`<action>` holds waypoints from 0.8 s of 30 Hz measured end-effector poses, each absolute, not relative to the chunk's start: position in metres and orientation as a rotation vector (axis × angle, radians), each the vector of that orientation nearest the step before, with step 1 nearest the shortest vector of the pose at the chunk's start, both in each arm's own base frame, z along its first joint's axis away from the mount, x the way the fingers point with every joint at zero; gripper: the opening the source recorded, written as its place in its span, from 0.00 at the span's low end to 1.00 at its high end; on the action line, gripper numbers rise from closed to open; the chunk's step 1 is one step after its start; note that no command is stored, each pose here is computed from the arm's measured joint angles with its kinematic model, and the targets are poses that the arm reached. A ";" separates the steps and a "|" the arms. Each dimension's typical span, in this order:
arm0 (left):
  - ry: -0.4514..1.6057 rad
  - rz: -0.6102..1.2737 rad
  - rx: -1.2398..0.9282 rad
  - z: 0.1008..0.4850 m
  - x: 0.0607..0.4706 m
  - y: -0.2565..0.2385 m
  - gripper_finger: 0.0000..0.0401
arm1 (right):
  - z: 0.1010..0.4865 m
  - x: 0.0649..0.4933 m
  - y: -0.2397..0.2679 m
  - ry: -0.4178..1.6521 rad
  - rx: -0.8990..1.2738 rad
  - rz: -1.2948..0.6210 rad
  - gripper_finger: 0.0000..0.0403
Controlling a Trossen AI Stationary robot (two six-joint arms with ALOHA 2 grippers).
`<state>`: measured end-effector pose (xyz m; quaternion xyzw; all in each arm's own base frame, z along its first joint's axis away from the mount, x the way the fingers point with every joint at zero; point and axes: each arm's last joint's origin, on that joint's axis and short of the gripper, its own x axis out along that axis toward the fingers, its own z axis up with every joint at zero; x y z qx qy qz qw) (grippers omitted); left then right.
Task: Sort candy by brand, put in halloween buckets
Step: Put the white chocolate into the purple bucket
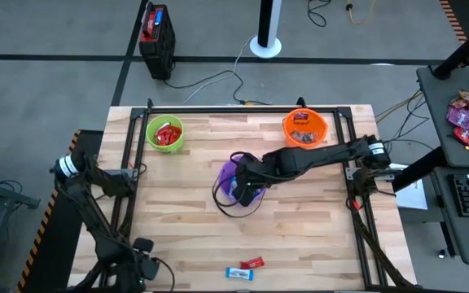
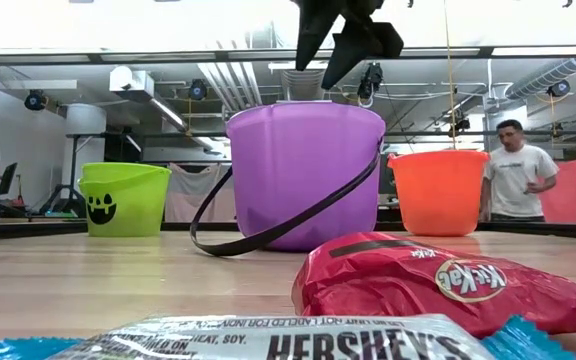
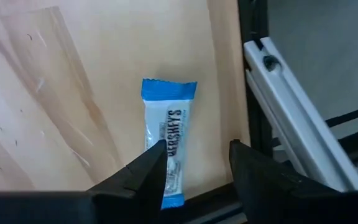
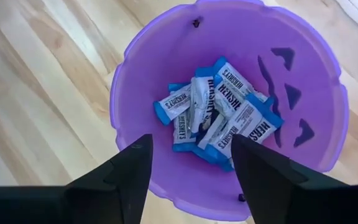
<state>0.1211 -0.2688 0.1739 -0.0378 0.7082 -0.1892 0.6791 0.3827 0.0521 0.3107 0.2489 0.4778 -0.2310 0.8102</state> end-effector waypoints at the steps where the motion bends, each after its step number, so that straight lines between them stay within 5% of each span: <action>1: 1.593 -0.424 -0.077 0.172 0.121 -0.269 0.39 | 0.310 0.383 0.053 1.022 0.533 -0.493 0.52; 19: 1.619 -0.309 0.102 0.134 0.124 -0.270 0.38 | 0.310 0.383 0.058 1.011 0.546 -0.499 0.52; 24: 1.590 -0.301 0.110 0.137 0.124 -0.269 0.21 | 0.310 0.383 0.058 1.010 0.547 -0.499 0.52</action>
